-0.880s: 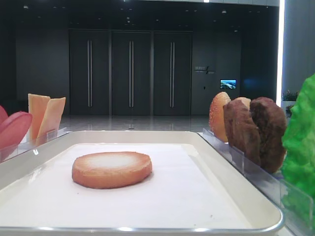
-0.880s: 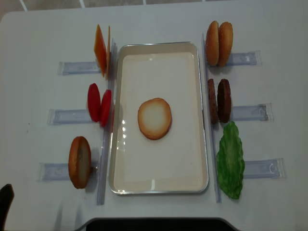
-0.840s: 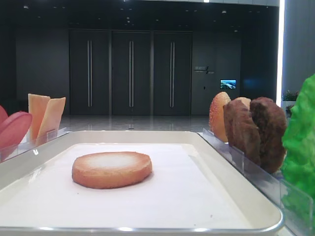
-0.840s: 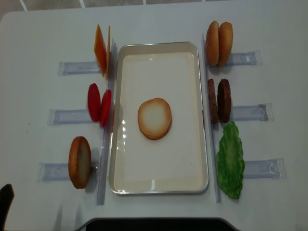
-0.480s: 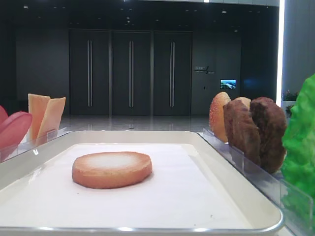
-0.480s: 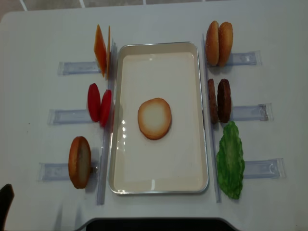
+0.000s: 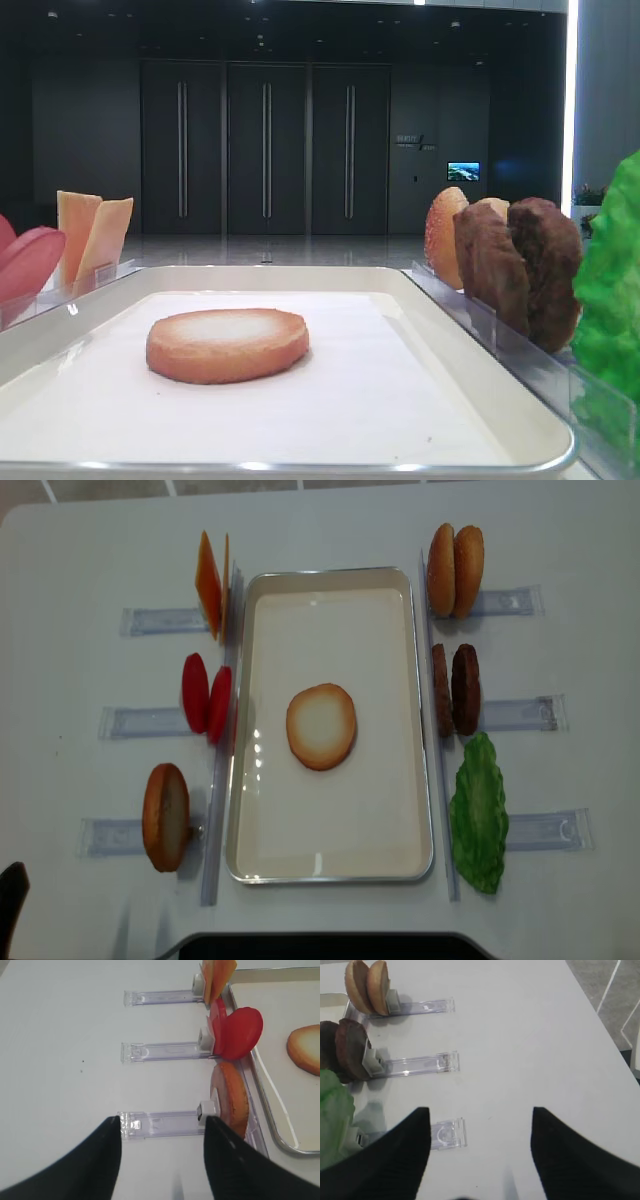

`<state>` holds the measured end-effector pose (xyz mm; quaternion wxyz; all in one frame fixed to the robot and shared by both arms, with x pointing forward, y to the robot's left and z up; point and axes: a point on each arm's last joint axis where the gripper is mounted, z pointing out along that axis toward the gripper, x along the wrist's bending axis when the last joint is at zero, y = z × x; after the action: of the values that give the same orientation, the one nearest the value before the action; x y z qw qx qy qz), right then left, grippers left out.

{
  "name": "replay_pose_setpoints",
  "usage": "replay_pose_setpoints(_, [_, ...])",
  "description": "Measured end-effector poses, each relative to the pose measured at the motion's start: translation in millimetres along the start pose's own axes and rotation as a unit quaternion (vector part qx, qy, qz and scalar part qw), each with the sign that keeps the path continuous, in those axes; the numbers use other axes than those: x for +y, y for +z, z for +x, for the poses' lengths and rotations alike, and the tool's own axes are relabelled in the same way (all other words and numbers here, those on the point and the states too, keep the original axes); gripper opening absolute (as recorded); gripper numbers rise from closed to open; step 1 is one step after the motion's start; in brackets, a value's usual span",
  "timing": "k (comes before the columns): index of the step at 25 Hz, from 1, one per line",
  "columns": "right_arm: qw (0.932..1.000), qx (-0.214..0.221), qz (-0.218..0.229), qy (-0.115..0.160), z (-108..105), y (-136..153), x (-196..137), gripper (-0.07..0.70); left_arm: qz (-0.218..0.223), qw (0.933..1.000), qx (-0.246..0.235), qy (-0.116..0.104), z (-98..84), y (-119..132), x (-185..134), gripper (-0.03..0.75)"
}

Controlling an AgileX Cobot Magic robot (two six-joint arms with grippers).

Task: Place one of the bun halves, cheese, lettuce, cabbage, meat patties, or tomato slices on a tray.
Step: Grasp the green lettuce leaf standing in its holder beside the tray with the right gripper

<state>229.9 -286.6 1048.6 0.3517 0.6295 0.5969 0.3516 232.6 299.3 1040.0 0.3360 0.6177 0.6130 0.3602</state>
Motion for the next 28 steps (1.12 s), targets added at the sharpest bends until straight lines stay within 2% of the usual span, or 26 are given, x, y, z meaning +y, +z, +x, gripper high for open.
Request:
replay_pose_setpoints(2, [1.0,0.006,-0.003,0.007,1,0,1,0.417,0.0,1.0,0.0,0.0,0.0,0,0,0.408])
replay_pose_setpoints(4, [0.9995,0.012,0.005,0.027,2,3,3,0.409,0.0,1.0,0.0,0.0,0.0,0,0,0.408])
replay_pose_setpoints(6, [0.9973,0.012,0.056,0.047,0,17,13,0.397,0.0,1.0,0.0,0.0,0.0,0,0,0.408])
replay_pose_setpoints(7, [0.994,0.012,0.093,0.055,-2,28,20,0.393,0.0,1.0,0.0,0.0,0.0,0,0,0.408])
replay_pose_setpoints(10, [0.977,0.01,0.201,0.07,-7,64,50,0.391,-0.001,1.0,0.0,-0.001,0.0,0,0,0.408])
replay_pose_setpoints(13, [0.9538,0.013,0.291,0.073,-13,102,88,0.391,-0.001,1.0,0.0,-0.001,0.0,0,0,0.408])
replay_pose_setpoints(14, [0.9402,0.014,0.332,0.074,-16,120,97,0.39,-0.001,1.0,0.0,-0.001,0.0,0,0,0.408])
replay_pose_setpoints(16, [0.927,0.015,0.368,0.071,-18,144,114,0.379,-0.001,1.0,0.0,-0.001,0.0,0,0,0.408])
replay_pose_setpoints(18, [0.9246,0.017,0.376,0.059,-16,159,129,0.361,-0.001,1.0,0.0,-0.001,0.0,0,0,0.408])
replay_pose_setpoints(21, [0.9173,0.032,0.394,0.048,6,170,132,0.344,-0.001,1.0,0.0,-0.001,0.0,0,0,0.408])
replay_pose_setpoints(25, [0.9043,0.063,0.422,0.023,61,167,124,0.34,-0.001,1.0,0.0,-0.001,0.0,0,0,0.408])
replay_pose_setpoints(27, [0.8957,0.068,0.439,-0.009,93,166,115,0.34,-0.001,1.0,0.0,-0.001,0.0,0,0,0.408])
replay_pose_setpoints(28, [0.8938,0.061,0.444,-0.018,105,167,112,0.34,-0.001,1.0,0.0,-0.001,0.0,0,0,0.408])
